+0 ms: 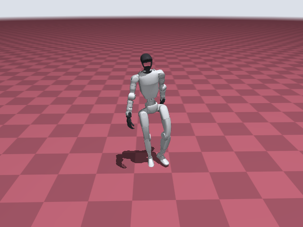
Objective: Walk run
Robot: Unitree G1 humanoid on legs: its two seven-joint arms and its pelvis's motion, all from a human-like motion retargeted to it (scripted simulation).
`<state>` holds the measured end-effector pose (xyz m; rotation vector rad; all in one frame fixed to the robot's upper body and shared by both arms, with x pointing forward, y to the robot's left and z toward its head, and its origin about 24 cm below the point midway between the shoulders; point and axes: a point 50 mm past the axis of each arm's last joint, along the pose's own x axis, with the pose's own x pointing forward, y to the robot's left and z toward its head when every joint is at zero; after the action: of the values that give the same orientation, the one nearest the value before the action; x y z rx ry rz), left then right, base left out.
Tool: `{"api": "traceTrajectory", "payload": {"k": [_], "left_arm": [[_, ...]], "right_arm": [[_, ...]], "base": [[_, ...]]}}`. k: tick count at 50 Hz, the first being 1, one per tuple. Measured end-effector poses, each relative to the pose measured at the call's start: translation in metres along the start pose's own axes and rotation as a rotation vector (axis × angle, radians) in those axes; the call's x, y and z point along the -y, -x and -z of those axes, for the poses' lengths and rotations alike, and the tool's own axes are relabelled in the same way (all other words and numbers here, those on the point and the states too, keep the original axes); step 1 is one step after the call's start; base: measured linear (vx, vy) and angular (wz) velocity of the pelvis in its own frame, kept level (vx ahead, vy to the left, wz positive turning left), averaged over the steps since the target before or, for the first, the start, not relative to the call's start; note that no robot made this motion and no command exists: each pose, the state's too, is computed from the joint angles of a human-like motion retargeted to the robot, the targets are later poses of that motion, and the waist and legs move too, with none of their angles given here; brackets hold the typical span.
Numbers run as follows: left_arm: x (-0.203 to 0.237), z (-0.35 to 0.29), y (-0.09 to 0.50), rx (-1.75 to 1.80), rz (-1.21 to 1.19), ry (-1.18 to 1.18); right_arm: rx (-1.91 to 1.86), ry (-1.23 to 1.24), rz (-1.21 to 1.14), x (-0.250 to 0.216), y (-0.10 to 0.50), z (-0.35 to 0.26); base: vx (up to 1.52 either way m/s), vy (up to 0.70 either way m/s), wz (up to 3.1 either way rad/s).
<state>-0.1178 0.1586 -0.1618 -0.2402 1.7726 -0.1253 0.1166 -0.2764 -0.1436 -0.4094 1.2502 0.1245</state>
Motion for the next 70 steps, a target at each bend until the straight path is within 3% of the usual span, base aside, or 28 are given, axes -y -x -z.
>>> {"api": "traceTrajectory", "payload": {"k": [5,9,17,22,31,38,45,53,60,70], "left_arm": [[0.008,0.012,0.000,-0.020,0.014,0.193],[0.016,0.006,-0.003,0.028,0.048,0.292],[-0.006,-0.036,0.000,0.173,-0.076,0.260],[-0.030,-0.117,0.017,0.375,-0.204,0.249],[-0.025,-0.275,0.094,0.940,-0.186,-0.105],[-0.032,-0.318,0.140,1.071,-0.305,-0.327],[-0.046,-0.276,0.103,0.845,-0.302,-0.279],[-0.028,-0.121,0.017,0.258,-0.143,-0.049],[-0.011,-0.038,0.003,0.002,-0.014,-0.034],[0.007,-0.005,-0.003,-0.004,-0.009,0.076]], "right_arm": [[0.070,0.061,0.113,0.032,0.005,-0.022],[0.033,0.085,0.101,0.028,0.004,-0.017],[-0.119,0.159,-0.125,-0.046,0.002,0.044],[-0.282,0.158,-0.216,-0.091,0.018,0.097],[-0.491,0.098,-0.478,-0.157,0.057,0.157],[-0.568,0.060,-0.493,-0.164,0.068,0.171],[-0.623,-0.002,-0.392,-0.140,0.065,0.176],[-0.597,-0.037,-0.258,-0.102,0.050,0.160],[-0.386,0.011,-0.171,-0.061,0.015,0.088],[-0.022,0.177,0.042,0.005,0.000,-0.001]], "base": [[0.67,-0.06,0.77],[0.81,-0.03,0.28],[1.04,-0.01,0.12],[0.73,0.06,1.55],[0.68,0.01,2.42],[0.65,-0.06,1.52],[0.80,-0.16,0.76],[0.94,-0.24,1.03],[0.67,-0.15,0.70],[0.57,-0.12,0.34]]}}
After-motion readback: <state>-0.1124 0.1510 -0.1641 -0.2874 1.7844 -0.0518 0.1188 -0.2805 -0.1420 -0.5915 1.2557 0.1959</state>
